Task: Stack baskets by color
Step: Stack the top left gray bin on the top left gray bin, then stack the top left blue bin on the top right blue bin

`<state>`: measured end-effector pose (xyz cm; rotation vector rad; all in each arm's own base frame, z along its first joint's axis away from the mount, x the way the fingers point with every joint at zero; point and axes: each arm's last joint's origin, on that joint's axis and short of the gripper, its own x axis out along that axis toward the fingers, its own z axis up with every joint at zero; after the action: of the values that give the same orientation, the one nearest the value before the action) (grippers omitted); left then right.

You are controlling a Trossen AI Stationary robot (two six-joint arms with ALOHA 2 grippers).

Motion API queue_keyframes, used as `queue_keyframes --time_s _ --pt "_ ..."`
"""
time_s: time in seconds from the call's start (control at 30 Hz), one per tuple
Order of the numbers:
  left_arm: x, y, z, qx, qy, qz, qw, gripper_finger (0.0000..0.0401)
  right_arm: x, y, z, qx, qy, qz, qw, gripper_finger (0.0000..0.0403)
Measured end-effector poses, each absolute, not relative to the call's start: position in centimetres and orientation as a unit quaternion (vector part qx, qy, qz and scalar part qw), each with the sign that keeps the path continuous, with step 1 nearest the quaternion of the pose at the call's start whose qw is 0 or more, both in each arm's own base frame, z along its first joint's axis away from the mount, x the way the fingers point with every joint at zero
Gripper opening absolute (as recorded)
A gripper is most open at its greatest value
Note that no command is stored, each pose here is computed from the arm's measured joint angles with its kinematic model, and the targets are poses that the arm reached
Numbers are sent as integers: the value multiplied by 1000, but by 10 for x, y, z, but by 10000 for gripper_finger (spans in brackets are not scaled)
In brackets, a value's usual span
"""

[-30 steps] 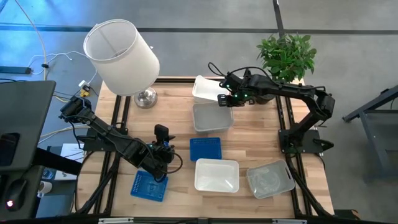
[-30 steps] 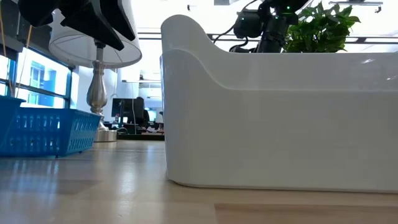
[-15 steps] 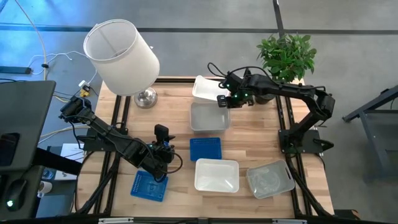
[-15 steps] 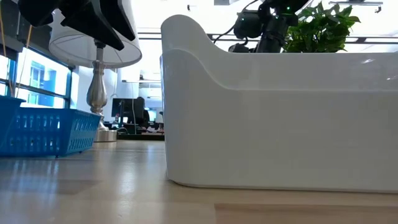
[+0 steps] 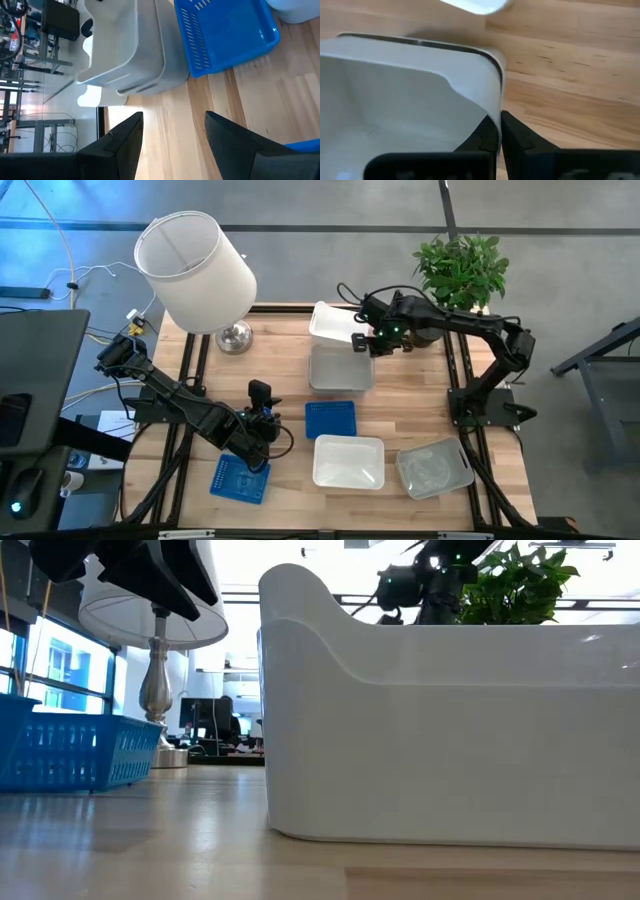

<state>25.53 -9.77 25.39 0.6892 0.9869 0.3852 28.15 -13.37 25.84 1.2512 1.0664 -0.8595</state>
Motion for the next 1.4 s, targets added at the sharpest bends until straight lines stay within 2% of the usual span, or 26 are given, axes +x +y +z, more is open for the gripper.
queue_keyframes --time_s 0.17,0.6,1.03,1.17,1.4 --pt "255 -98 254 322 461 180 807 197 286 -136 250 535 470 -373 595 0" --pt "255 -98 254 322 462 180 807 197 294 -141 249 519 447 -364 631 2" --pt "255 -98 254 322 462 180 807 197 295 -139 249 536 445 -358 622 100" --pt "255 -97 254 323 463 180 806 197 294 -137 253 549 448 -332 622 107" --pt "255 -97 254 314 461 184 809 197 285 -123 276 512 441 -307 670 108"
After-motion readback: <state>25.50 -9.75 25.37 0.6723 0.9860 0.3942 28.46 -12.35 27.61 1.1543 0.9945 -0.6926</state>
